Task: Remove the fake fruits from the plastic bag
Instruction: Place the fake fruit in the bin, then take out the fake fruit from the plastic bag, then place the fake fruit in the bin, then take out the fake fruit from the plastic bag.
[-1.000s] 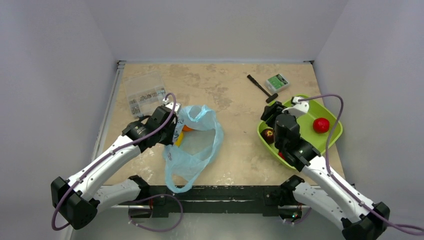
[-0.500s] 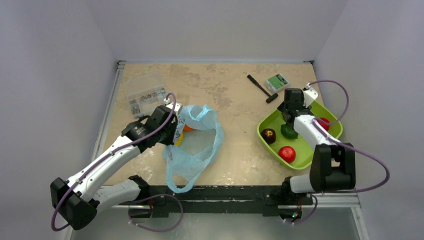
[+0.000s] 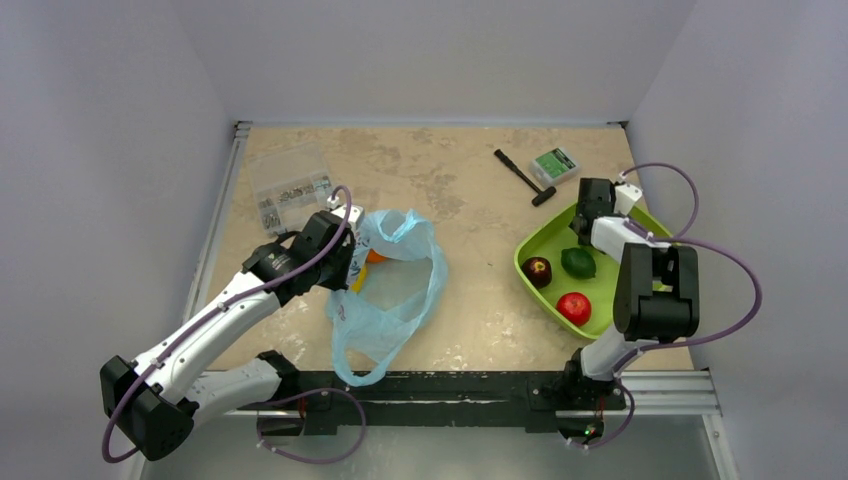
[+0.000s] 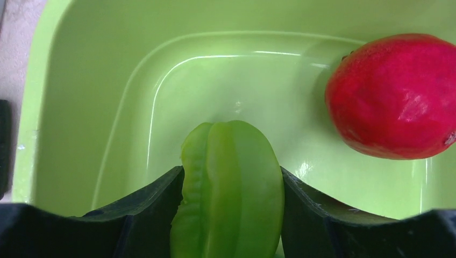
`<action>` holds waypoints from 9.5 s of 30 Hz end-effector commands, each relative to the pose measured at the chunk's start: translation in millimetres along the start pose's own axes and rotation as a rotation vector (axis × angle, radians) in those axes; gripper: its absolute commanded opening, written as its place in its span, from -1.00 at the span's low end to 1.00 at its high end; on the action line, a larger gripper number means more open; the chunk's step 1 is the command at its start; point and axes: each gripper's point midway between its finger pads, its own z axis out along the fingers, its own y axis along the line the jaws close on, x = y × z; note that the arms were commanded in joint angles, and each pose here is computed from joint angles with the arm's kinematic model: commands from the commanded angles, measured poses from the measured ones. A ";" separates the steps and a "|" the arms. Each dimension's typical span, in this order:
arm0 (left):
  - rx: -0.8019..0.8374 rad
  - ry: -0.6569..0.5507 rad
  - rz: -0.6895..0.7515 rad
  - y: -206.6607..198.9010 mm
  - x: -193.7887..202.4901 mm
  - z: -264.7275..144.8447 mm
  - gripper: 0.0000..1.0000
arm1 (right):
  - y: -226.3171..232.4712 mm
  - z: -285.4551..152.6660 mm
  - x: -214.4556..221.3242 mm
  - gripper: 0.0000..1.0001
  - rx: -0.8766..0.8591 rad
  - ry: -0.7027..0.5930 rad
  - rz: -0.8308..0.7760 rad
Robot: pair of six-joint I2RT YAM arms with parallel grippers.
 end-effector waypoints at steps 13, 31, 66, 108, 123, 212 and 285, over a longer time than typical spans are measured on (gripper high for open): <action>0.040 -0.035 0.011 -7.9 -6.1 -2.9 -1.00 | 41.2 -65.1 -52.6 0.85 -0.166 -0.136 -0.051; 0.019 -0.053 -0.002 -4.8 -9.8 -3.7 -1.00 | 144.2 -427.3 114.3 0.72 -1.641 -0.037 -0.402; 0.130 -0.136 -0.005 -20.5 -18.7 -13.3 -1.00 | 300.4 -354.0 258.0 0.38 -1.025 0.462 0.374; 0.026 -0.299 0.143 -0.5 -44.3 -3.1 -1.00 | 245.6 -356.6 207.7 -1.00 -1.216 0.138 -0.116; -0.082 -0.534 0.431 17.2 -73.3 -6.6 -1.00 | 154.1 -435.6 144.6 -1.00 -1.603 -0.084 -0.485; 0.182 -0.621 0.366 -24.2 -72.8 -37.9 -1.00 | 88.1 -404.7 138.8 0.43 -1.733 0.147 -0.515; -0.176 -0.343 -0.620 92.8 -26.2 -45.6 0.45 | 280.9 -410.3 268.1 0.62 -1.511 0.044 -0.122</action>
